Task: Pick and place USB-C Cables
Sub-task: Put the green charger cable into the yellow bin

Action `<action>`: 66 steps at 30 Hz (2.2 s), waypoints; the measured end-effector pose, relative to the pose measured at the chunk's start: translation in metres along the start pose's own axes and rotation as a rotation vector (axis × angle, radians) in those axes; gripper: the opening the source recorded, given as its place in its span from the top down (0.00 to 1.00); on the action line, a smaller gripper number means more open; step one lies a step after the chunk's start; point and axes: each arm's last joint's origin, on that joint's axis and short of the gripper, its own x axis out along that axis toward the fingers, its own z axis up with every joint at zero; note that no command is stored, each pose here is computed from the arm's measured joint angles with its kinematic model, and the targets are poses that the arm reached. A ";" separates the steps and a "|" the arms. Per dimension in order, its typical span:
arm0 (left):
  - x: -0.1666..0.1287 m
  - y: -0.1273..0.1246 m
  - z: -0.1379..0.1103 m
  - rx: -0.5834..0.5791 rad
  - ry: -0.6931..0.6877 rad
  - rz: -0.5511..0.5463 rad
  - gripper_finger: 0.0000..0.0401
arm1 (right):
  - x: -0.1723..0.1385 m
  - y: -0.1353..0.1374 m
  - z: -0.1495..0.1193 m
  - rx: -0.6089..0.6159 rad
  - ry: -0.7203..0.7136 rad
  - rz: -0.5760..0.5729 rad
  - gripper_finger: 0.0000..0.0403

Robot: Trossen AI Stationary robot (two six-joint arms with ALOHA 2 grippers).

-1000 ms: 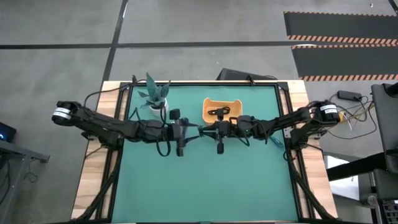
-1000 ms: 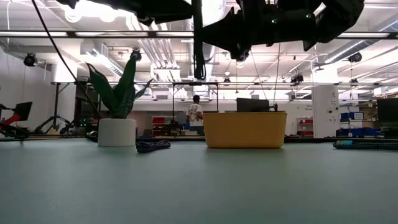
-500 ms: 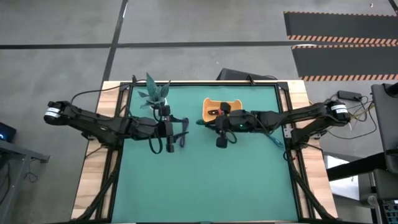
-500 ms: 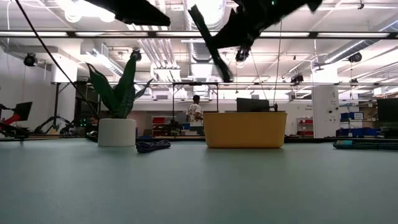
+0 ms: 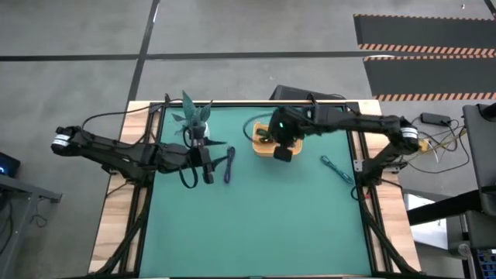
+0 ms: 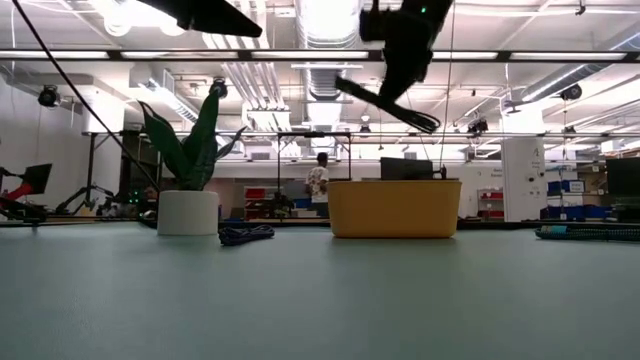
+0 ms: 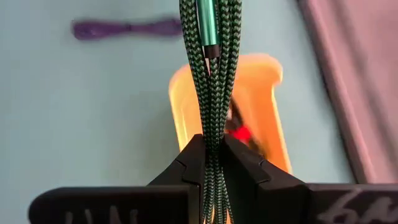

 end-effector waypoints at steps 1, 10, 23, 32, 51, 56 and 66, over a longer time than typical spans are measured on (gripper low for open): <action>-0.001 0.002 0.000 -0.002 0.005 0.027 0.52 | 0.003 -0.006 0.001 0.028 0.028 0.018 0.93; -0.014 0.009 -0.008 -0.032 0.010 0.119 0.52 | 0.038 -0.036 0.006 0.068 0.196 0.107 0.93; -0.032 0.022 -0.010 -0.065 -0.030 0.170 0.52 | 0.073 -0.052 0.018 -0.007 0.312 0.087 0.93; -0.032 0.022 -0.010 -0.047 -0.028 0.171 0.52 | 0.084 -0.057 0.017 -0.088 0.368 0.013 0.93; -0.031 0.021 -0.010 -0.034 -0.022 0.169 0.52 | 0.111 -0.060 0.016 -0.129 0.407 -0.033 0.93; -0.031 0.021 -0.010 -0.034 -0.022 0.169 0.52 | 0.121 -0.060 0.014 -0.139 0.434 -0.026 0.93; -0.031 0.021 -0.011 -0.032 -0.019 0.168 0.52 | 0.128 -0.061 0.012 -0.134 0.453 -0.023 0.93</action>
